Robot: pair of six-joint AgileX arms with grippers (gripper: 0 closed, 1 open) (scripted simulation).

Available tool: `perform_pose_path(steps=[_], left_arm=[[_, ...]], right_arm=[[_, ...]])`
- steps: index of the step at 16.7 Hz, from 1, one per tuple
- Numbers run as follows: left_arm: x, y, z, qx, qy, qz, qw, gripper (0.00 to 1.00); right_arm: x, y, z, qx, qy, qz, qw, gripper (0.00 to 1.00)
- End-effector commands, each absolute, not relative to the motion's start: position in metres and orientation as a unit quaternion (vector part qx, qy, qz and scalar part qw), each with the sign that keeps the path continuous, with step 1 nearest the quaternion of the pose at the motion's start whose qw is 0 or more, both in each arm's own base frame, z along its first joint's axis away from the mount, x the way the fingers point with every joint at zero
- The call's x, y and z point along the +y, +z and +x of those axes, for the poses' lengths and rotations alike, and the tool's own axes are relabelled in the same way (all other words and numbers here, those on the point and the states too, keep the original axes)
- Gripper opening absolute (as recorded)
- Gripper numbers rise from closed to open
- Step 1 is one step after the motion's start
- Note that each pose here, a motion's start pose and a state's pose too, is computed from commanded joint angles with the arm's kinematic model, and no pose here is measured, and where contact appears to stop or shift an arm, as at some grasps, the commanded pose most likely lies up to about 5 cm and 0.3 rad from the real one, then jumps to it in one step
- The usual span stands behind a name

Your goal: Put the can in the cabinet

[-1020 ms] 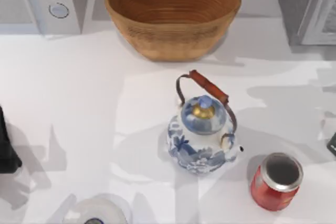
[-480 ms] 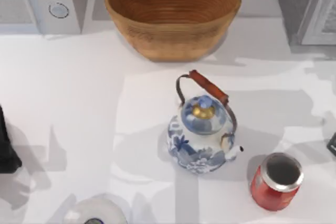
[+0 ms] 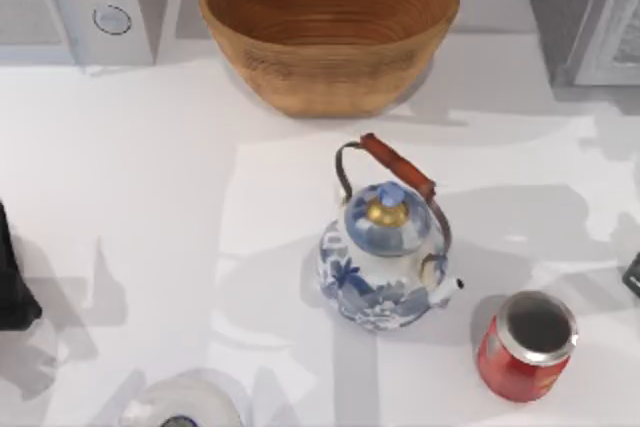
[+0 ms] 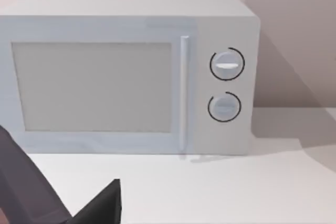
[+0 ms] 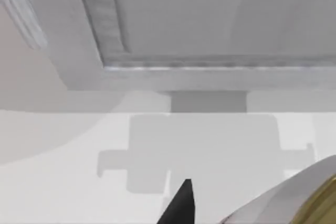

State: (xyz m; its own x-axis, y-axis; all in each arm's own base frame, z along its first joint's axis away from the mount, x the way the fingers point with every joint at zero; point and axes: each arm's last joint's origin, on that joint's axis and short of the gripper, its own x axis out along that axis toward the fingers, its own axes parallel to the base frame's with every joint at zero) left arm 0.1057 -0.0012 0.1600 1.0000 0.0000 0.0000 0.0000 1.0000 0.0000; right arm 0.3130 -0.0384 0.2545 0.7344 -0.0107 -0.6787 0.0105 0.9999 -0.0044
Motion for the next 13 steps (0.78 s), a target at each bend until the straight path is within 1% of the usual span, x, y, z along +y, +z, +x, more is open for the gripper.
perform_pose_path(steps=[3, 7, 13], left_arm=[[-0.001, 0.160, 0.106, 0.000, 0.000, 0.000, 1.000, 1.00], [-0.001, 0.160, 0.106, 0.000, 0.000, 0.000, 1.000, 1.00], [-0.001, 0.160, 0.106, 0.000, 0.000, 0.000, 1.000, 1.00]], right_arm=[[-0.031, 0.263, 0.281, 0.328, -0.007, -0.004, 0.945, 0.00], [-0.019, 0.265, 0.225, 0.261, -0.008, -0.010, 0.965, 0.00], [-0.006, 0.230, 0.140, 0.125, -0.007, -0.011, 0.992, 0.00]])
